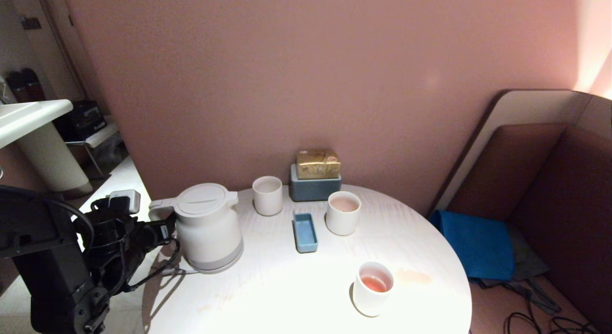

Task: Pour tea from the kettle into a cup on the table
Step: Put down the kettle on the table, then pick up the cup

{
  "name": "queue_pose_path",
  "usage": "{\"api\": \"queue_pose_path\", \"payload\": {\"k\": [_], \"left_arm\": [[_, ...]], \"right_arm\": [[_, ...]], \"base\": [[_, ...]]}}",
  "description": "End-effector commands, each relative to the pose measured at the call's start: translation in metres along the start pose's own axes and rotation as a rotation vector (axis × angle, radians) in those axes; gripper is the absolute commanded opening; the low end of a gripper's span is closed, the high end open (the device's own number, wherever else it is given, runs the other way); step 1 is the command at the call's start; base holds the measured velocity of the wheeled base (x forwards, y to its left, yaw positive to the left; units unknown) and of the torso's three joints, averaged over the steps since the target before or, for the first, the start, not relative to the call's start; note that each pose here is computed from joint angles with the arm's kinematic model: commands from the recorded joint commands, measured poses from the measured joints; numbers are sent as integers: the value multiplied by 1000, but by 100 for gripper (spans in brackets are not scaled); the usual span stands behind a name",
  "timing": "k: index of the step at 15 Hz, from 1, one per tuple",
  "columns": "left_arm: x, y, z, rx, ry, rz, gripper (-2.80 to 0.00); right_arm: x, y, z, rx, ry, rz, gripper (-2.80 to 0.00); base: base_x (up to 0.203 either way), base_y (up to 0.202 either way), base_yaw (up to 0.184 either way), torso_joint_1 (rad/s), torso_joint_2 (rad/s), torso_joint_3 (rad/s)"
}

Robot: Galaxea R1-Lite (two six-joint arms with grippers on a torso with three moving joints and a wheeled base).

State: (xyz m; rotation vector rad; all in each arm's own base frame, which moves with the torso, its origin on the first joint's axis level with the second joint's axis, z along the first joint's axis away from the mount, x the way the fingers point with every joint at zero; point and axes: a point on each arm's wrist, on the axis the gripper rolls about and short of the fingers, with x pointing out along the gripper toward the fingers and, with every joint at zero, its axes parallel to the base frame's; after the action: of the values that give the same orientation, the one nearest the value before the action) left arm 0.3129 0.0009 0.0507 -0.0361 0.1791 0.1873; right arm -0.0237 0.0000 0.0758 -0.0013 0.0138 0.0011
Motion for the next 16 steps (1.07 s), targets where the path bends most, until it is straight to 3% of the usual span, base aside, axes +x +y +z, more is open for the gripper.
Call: {"api": "queue_pose_path", "payload": {"k": [1, 8, 13, 16], "left_arm": [[-19, 3, 10, -8, -36, -18, 0], [-67, 13, 58, -64, -171, -79, 0], [-132, 21, 95, -49, -139, -108, 0], [-185, 30, 99, -9, -157, -119, 0]], "right_arm": [[0, 0, 0, 0, 2, 0, -280], [0, 0, 0, 0, 2, 0, -280], [0, 0, 0, 0, 2, 0, -280], [0, 0, 0, 0, 2, 0, -280]], "base": [[0, 0, 0, 0, 0, 0], [0, 0, 0, 0, 0, 0], [0, 0, 0, 0, 0, 0], [0, 0, 0, 0, 0, 0]]}}
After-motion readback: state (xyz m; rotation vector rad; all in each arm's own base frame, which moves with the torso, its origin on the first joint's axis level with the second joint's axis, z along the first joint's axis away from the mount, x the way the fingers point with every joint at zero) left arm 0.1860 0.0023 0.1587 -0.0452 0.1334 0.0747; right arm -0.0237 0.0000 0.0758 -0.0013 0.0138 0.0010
